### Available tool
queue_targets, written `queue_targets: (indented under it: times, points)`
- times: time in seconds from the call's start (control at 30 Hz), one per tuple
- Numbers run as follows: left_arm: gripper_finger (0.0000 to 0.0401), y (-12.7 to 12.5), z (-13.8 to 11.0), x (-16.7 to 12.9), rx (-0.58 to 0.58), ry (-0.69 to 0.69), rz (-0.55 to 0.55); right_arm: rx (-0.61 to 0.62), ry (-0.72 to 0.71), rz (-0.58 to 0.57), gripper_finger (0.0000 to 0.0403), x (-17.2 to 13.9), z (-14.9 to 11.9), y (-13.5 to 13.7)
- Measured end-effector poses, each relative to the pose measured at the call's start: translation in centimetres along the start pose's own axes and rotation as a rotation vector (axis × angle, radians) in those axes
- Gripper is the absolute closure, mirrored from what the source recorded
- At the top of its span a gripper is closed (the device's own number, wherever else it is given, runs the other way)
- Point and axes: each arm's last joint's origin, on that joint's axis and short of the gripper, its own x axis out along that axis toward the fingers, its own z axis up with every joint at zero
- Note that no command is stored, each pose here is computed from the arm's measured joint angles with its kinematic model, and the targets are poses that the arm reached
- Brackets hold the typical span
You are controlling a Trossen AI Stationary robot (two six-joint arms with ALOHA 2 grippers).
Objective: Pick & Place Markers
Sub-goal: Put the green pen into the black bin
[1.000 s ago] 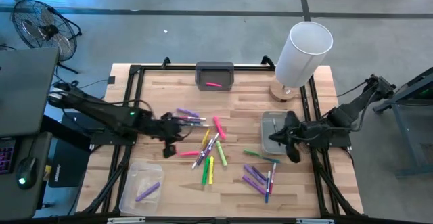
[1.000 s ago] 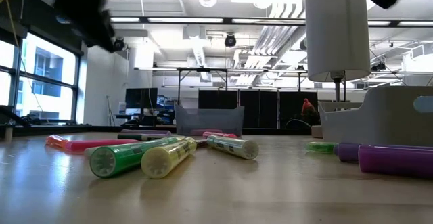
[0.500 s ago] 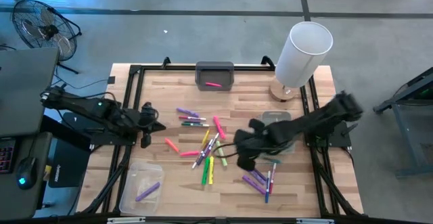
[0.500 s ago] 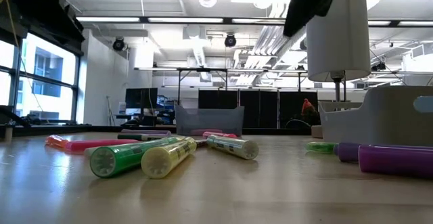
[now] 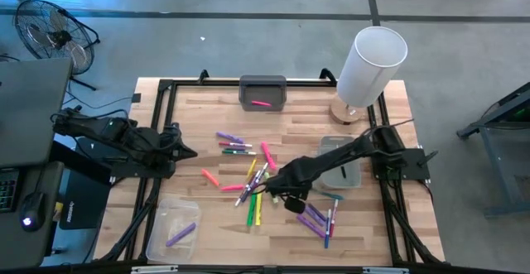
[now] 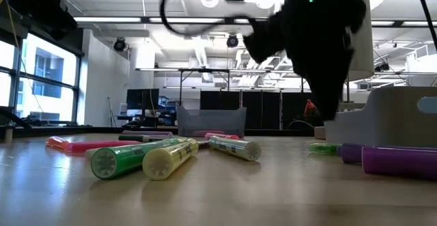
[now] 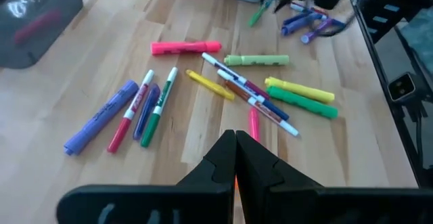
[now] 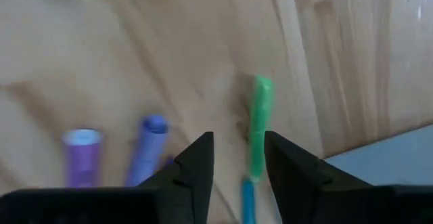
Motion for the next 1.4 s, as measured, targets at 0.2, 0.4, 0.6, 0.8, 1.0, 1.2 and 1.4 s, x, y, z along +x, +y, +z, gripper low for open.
queue_targets:
  times: [0.2, 0.4, 0.6, 0.8, 1.0, 1.2, 1.4]
  points:
    - [0.0401, 0.0, 0.0, 0.0, 0.015, 0.006, -0.013, -0.027, 0.011, 0.009, 0.0277, 2.0, 0.3, -1.1]
    - [0.0401, 0.0, -0.1, 0.0, 0.016, 0.012, -0.010, -0.047, -0.039, 0.032, 0.0277, 3.5, 0.5, -1.2]
    - [0.0401, 0.0, -0.1, 0.0, 0.025, 0.015, -0.009, -0.094, -0.094, 0.042, 0.0319, 4.2, 0.6, -1.2]
    - [0.0401, 0.0, -0.1, 0.0, 0.026, 0.014, -0.009, -0.100, -0.134, 0.041, 0.0377, 4.1, 1.0, -1.1]
    - [0.0401, 0.0, 0.0, 0.0, 0.023, 0.001, 0.007, -0.116, -0.193, 0.012, 0.0377, 3.0, 2.2, -1.3]
    - [0.0401, 0.2, 0.1, 0.0, 0.015, -0.025, 0.064, -0.097, -0.339, 0.011, 0.0377, -1.1, 6.0, -3.8]
    - [0.0400, 0.3, 0.4, 0.0, 0.009, -0.077, 0.138, -0.155, -0.575, -0.125, 0.0377, -7.1, 10.2, -8.6]
